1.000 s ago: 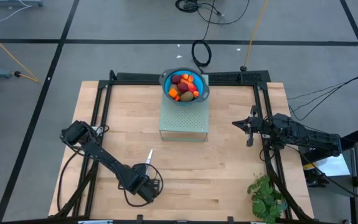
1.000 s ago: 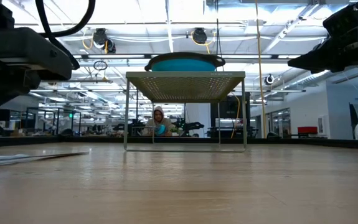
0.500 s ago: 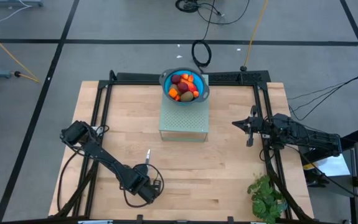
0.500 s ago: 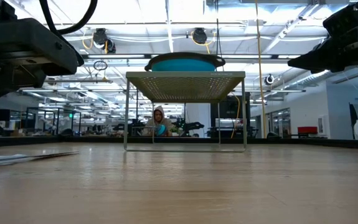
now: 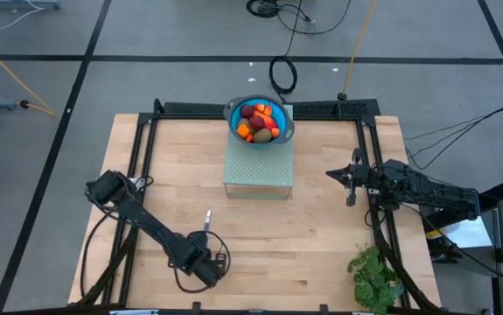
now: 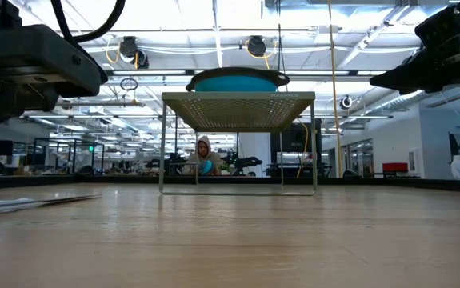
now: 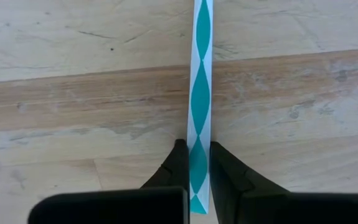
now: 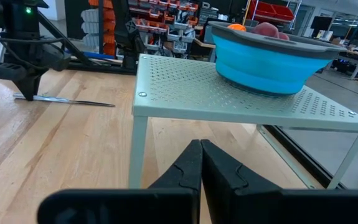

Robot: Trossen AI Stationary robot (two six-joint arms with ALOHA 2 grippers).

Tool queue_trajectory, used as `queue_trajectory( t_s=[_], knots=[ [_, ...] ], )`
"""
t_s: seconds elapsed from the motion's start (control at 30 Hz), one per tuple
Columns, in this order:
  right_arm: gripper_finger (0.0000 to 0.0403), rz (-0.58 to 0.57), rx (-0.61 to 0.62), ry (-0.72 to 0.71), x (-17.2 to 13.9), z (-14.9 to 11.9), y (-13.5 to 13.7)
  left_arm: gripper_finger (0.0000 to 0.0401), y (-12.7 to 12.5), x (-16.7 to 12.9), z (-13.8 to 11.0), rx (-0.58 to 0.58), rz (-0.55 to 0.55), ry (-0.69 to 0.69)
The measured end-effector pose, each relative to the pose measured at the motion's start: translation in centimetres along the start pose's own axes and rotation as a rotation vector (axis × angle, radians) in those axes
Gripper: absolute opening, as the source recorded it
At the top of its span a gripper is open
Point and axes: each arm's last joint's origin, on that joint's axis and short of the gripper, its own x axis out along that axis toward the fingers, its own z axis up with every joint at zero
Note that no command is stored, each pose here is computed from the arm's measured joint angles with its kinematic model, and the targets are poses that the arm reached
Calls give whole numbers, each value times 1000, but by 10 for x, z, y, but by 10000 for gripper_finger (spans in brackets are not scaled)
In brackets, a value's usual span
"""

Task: Pick & Place Fruit
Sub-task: Put the table knife on the shelf

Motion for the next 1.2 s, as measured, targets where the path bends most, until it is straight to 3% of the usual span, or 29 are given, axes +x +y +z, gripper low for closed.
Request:
queue_trajectory(
  t_s=[0.23, 0.57, 0.87, 1.2],
  knots=[
    [0, 0, 0, 0, 0, 0, 0, 26, -3, -16, -3, -5, 45, -75],
    [0, -2, 0, -9, 0, 1, 0, 29, -10, -35, -11, 3, 17, -85],
    [0, -14, 2, -90, 0, 9, -1, 31, -20, -59, -16, 27, -80, -159],
    [0, -25, 5, -191, -2, 18, -3, 32, -29, -95, -21, 145, -155, -263]
  ],
)
